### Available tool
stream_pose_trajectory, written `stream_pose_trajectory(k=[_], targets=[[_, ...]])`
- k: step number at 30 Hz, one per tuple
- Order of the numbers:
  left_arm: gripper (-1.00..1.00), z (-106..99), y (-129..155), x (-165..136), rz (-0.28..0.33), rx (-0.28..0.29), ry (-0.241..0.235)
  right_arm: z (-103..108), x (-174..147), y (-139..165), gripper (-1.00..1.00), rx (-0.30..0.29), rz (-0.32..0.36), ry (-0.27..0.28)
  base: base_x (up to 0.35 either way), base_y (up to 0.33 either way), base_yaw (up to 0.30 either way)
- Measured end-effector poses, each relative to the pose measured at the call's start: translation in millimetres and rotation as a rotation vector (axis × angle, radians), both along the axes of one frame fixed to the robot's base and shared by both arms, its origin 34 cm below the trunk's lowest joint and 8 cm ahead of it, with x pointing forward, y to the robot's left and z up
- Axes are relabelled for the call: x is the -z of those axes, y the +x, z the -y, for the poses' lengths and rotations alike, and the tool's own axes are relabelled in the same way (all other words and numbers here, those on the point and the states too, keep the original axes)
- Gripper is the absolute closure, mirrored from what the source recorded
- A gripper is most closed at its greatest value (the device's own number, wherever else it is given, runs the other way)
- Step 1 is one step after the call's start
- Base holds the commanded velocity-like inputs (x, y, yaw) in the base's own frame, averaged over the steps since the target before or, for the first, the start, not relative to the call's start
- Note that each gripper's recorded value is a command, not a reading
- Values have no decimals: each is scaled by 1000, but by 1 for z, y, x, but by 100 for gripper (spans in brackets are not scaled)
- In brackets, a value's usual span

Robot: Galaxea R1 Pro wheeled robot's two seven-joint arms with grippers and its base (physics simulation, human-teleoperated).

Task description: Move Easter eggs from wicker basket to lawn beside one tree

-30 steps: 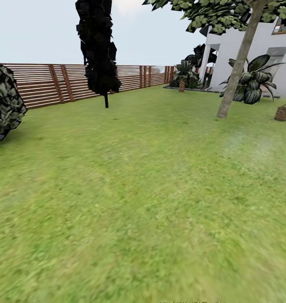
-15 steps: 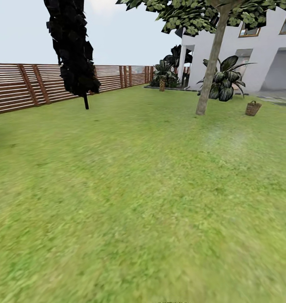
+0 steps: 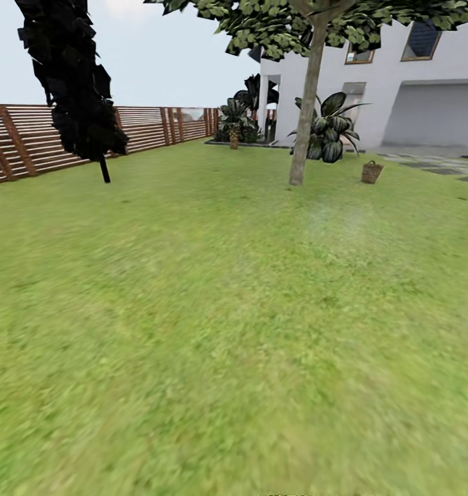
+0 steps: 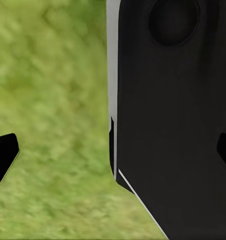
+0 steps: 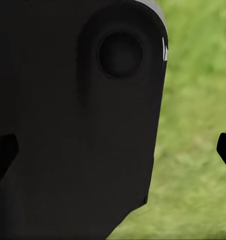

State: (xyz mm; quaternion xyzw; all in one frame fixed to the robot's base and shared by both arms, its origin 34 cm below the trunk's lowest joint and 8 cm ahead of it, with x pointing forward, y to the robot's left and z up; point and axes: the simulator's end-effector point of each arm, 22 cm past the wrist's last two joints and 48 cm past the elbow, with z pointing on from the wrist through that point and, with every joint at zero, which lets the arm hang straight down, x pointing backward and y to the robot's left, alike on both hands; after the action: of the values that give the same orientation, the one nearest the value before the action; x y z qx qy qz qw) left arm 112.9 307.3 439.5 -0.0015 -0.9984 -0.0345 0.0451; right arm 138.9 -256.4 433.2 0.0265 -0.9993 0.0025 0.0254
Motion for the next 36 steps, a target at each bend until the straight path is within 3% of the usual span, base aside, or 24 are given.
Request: stream_pose_trajectory(k=[36], targets=[[-100, 0, 0, 0, 0, -1, 0, 0, 0, 1, -100, -1, 1, 0, 0, 0, -242]])
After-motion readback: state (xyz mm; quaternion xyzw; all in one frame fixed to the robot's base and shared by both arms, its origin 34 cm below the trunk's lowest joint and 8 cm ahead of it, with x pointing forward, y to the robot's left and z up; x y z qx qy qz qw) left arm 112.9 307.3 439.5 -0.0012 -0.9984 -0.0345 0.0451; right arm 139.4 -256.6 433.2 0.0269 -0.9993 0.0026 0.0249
